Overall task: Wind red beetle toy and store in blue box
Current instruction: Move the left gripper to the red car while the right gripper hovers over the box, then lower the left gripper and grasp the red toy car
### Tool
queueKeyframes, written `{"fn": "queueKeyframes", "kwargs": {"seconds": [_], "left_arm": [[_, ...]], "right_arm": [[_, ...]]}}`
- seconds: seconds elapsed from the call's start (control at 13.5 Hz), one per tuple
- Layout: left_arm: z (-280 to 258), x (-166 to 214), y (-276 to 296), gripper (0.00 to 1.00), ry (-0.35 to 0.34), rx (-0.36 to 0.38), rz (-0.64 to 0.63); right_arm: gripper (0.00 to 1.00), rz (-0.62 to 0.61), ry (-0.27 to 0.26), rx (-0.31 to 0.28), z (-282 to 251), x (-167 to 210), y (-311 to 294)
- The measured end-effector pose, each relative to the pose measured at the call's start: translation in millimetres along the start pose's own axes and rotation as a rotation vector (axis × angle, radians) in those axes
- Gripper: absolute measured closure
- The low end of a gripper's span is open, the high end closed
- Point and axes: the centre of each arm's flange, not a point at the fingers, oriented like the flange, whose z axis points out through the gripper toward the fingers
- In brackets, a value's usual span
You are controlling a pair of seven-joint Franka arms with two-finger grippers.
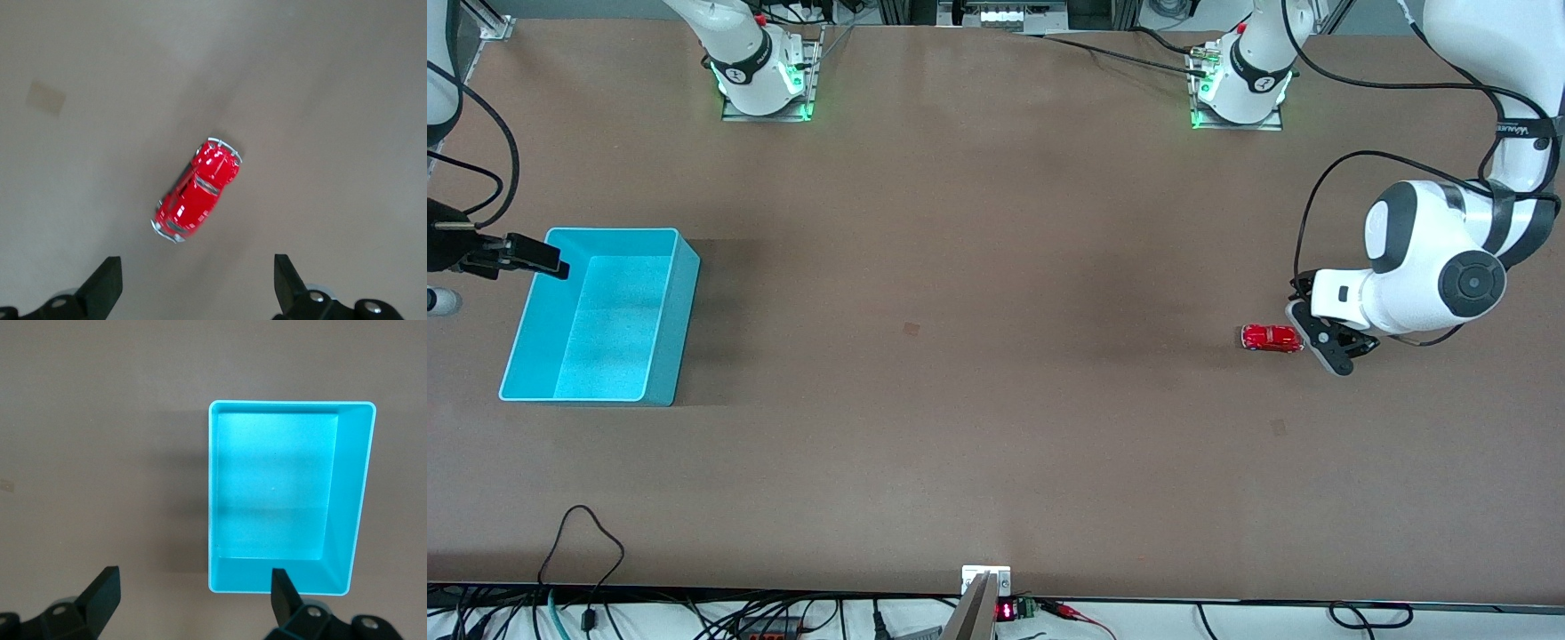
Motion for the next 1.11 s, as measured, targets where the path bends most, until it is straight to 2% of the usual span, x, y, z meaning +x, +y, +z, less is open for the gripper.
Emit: {"fn": "queueKeyframes", "kwargs": {"seconds": [0.3, 0.59, 0.74, 1.11], "left_arm": [[25, 0, 5, 0.0, 0.031, 0.07, 0.242], [59, -6, 18, 0.0, 0.048, 0.132, 0.424], [66, -9, 22, 0.0, 0.048, 0.14, 0.473], [84, -15, 20, 0.0, 0.054, 0.152, 0.481]], "right_arm": [[0.0, 0.002, -0.013, 0.002, 4, 0, 1], [0.0, 0.005, -0.132, 0.014, 45, 6, 2], [0.0, 0.005, -0.155, 0.016, 55, 9, 2], [0.0, 0.001, -0.154, 0.015, 53, 9, 0]]}}
